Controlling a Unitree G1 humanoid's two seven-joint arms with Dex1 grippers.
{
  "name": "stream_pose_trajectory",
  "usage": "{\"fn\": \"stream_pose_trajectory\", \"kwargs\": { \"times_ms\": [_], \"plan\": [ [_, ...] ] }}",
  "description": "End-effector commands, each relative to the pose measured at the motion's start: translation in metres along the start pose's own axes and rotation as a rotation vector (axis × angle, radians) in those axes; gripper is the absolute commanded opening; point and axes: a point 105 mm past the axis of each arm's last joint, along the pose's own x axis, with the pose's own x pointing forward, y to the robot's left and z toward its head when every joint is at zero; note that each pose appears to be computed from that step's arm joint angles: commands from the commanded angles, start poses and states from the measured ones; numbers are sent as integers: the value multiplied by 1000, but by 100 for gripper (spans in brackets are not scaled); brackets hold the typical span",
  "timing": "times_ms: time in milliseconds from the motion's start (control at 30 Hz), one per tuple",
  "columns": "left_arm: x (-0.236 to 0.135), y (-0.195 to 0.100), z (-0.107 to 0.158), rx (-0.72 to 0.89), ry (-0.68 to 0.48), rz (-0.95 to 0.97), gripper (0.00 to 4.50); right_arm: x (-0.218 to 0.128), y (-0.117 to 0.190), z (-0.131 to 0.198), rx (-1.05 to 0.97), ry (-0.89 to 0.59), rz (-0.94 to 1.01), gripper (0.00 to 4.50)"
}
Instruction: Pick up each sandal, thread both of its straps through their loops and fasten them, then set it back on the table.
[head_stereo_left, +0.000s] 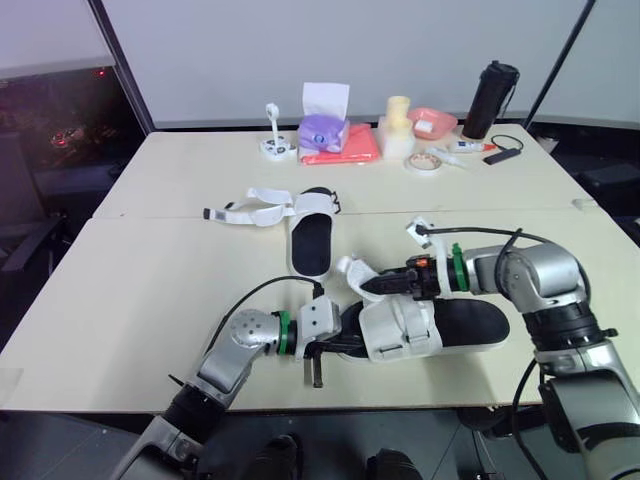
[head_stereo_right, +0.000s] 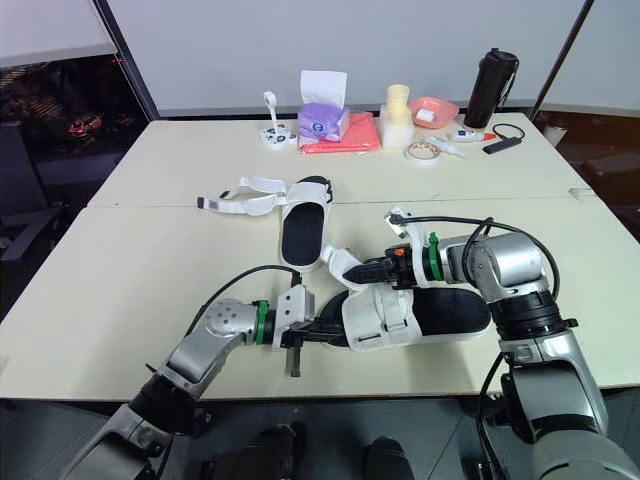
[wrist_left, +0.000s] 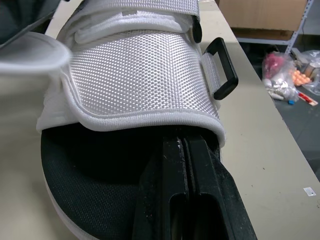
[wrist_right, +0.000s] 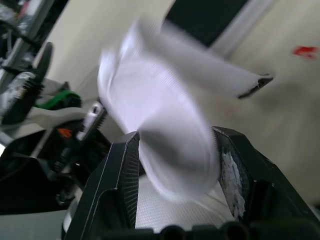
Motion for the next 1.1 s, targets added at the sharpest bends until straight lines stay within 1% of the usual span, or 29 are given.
{"fn": "stream_pose_trajectory", "kwargs": {
  "times_ms": [33,367,567,833,1100],
  "plan": [
    [1,-8,-21,-42,82,-4,0,6,12,13,-40,-28,62,239],
    [2,-7,-21,-45,78,6,0,16,24,22,-72,-40,134,239],
    [3,-6,-20,-44,75,9,0,16,31,46,-92,-107,168,239],
    [3,-5,-20,-43,73,16,0,6,44,74,-127,-194,204,239],
    [4,-4,-20,-42,70,15,0,3,55,80,-154,-222,223,239]
  ]
}}
